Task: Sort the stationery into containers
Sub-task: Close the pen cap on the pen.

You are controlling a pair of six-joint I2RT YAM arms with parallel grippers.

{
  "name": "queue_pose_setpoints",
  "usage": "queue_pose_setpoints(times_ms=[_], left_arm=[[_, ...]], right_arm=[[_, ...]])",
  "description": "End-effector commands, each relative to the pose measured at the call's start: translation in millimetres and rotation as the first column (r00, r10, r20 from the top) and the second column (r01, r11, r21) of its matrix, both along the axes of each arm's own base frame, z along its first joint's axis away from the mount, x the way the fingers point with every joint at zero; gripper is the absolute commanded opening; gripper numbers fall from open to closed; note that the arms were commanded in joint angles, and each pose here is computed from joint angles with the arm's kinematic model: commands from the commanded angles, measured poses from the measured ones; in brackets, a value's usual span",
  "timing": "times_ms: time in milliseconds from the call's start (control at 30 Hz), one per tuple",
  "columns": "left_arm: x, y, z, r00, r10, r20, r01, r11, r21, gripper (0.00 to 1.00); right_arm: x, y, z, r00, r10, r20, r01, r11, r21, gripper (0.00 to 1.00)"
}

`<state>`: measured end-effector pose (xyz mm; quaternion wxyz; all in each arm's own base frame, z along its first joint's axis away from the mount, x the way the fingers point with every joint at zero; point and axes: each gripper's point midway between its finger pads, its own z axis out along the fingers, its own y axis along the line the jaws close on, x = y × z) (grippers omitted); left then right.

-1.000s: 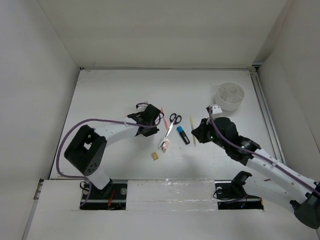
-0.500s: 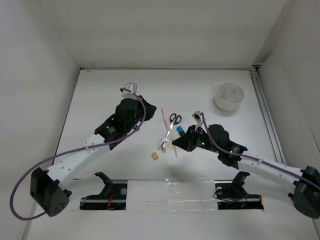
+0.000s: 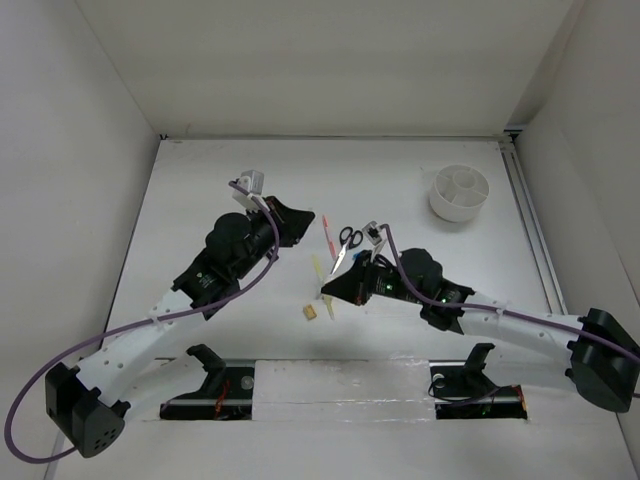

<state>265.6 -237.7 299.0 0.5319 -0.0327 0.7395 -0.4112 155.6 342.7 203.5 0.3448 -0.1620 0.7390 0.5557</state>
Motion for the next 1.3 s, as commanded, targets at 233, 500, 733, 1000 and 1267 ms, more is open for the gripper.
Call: queue_pose_setpoints(times_ms=[233, 500, 733, 1000, 1267], left_arm=[[-6.1, 1.8, 11.3, 0.997, -0.018, 0.076, 0.02, 0.999, -0.033, 0.0], [-7.7, 0.2, 7.0, 0.998, -0.028, 0.062, 0.03, 0.999, -0.036, 0.0], [-9.6, 1.4, 2.6, 0.998, -0.028, 0.049, 0.029, 0.999, -0.037, 0.0], [-9.6, 1.0, 0.9, 0.999, -0.027, 0.045, 0.029, 0.999, -0.045, 0.0], [-10.9, -0.4, 1.2, 0.999, -0.036, 0.039, 0.038, 0.998, -0.053, 0.0]], right_arm=[[16.0, 8.1, 56.4, 0.992, -0.072, 0.101, 0.058, 0.989, 0.136, 0.0], [25.8, 12.1, 59.5, 0.989, -0.103, 0.109, 0.088, 0.987, 0.134, 0.0], [31.7, 11.1, 64.0, 0.984, -0.136, 0.113, 0.12, 0.983, 0.142, 0.0], [34.6, 12.3, 65.1, 0.983, -0.145, 0.113, 0.129, 0.981, 0.142, 0.0], [35.9, 14.1, 66.1, 0.983, -0.145, 0.113, 0.129, 0.981, 0.142, 0.0]])
